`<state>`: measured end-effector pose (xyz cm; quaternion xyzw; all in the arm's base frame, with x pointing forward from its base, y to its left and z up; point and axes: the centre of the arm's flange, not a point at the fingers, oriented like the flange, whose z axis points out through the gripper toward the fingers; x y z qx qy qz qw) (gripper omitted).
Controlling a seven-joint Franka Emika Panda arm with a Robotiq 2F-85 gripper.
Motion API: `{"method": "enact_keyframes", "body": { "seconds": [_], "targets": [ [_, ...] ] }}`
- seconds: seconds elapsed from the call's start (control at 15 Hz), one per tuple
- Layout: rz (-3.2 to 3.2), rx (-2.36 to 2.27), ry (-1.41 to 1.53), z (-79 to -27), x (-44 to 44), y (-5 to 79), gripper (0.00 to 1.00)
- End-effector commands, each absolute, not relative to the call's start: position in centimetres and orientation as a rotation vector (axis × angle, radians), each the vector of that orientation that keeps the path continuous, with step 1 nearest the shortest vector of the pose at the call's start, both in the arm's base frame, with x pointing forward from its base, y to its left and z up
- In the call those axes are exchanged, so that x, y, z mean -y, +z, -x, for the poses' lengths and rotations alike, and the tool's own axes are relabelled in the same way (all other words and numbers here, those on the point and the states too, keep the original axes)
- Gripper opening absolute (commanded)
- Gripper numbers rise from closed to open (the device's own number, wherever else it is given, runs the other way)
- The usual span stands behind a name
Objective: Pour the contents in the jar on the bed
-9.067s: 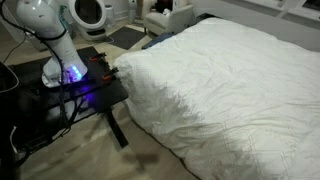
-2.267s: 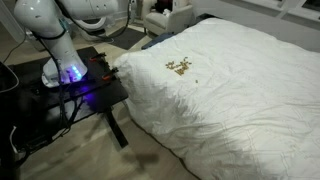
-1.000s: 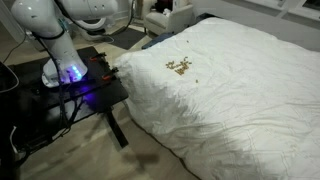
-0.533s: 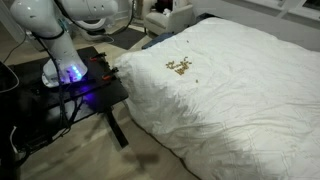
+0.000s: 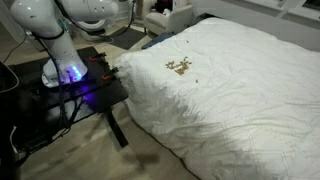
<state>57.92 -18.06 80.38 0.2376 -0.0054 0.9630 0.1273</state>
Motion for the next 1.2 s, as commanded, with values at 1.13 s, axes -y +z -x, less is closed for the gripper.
{"method": "enact_keyframes", "body": {
  "seconds": [1.13],
  "targets": [
    [-0.798,0.066,2.682,-59.3,16.0,73.3,0.45]
  ]
}}
